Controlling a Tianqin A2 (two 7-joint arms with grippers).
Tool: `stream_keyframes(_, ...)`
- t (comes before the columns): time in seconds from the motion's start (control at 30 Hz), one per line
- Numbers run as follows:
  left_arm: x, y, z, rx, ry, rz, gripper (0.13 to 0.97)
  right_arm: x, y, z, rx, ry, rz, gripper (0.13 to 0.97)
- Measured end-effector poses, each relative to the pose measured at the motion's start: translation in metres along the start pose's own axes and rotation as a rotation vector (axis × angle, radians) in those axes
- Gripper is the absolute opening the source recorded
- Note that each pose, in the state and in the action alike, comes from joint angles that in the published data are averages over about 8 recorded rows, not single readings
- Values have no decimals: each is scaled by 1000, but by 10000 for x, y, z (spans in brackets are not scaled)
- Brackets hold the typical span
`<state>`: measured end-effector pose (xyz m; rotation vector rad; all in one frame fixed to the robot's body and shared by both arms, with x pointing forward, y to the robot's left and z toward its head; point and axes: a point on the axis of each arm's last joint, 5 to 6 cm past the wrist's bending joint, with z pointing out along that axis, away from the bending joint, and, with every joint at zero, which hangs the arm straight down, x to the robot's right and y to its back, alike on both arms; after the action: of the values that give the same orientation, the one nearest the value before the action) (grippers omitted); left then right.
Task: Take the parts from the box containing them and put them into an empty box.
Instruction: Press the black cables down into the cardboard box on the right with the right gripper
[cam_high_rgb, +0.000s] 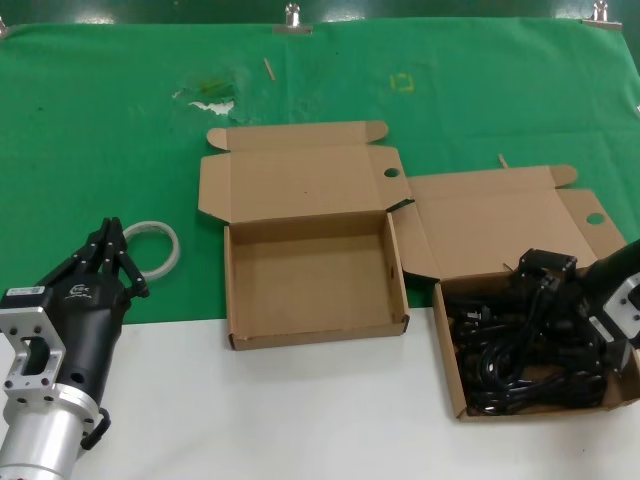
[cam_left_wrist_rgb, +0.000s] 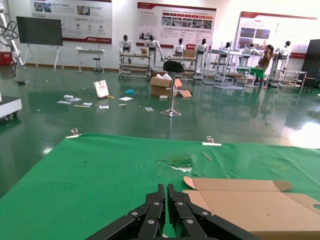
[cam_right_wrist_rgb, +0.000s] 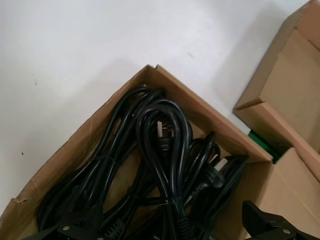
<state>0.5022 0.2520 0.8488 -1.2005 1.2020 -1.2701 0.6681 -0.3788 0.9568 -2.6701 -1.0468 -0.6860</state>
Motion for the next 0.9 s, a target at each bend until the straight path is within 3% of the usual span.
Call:
stream_keyframes(0.6,0,0,0,0,0,0,156,127,-30,109,10,-12,-46,963)
stream_keyframes(0.9,0,0,0,0,0,0,156,137,-65,95,9,-21,-41,909)
